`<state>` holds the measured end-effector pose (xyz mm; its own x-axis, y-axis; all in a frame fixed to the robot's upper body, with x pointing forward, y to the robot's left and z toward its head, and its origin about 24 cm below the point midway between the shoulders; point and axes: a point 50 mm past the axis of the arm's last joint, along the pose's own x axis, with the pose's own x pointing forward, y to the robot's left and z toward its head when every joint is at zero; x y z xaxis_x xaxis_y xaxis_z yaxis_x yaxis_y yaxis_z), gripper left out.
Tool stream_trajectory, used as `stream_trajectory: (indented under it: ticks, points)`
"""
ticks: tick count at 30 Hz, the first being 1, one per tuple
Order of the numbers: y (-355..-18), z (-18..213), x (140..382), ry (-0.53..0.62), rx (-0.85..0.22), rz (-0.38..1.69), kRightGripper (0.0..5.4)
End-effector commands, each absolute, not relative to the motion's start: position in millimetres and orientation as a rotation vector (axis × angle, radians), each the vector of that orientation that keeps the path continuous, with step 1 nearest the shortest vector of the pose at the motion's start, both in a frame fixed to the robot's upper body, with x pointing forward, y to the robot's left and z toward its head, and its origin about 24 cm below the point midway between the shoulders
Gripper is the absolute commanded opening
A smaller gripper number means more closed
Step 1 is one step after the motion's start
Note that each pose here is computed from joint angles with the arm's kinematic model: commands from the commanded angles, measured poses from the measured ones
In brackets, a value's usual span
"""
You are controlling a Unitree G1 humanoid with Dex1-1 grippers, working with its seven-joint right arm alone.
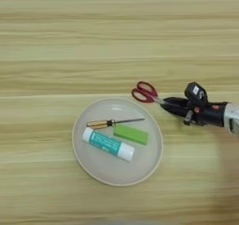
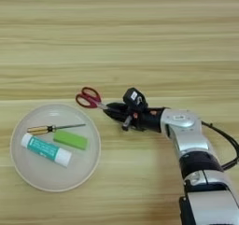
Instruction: Move the objects on the table
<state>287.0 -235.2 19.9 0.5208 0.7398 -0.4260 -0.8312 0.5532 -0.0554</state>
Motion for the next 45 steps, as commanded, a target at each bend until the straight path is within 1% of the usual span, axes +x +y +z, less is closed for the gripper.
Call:
stream_trajectory:
  ticks: [1, 8, 18, 22, 27, 34, 40, 45]
  points:
    - [-238.8, 53.5, 299.2, 0.273, -0.335, 0.933, 0.69]
    - [-233.4, 63.3, 297.2, 0.237, -0.331, 0.95, 0.69]
    - [-231.9, 73.9, 300.2, 0.188, -0.318, 0.921, 0.69]
    - [-228.8, 83.9, 299.6, 0.137, -0.309, 0.929, 0.69]
    - [-218.9, 98.8, 290.0, 0.077, -0.327, 0.979, 0.69]
    - [-204.9, 110.3, 274.2, 0.044, -0.345, 1.048, 0.69]
    - [-196.3, 109.8, 262.9, 0.052, -0.345, 1.093, 0.69]
    - [-183.1, 92.7, 254.0, 0.105, -0.321, 1.142, 0.69]
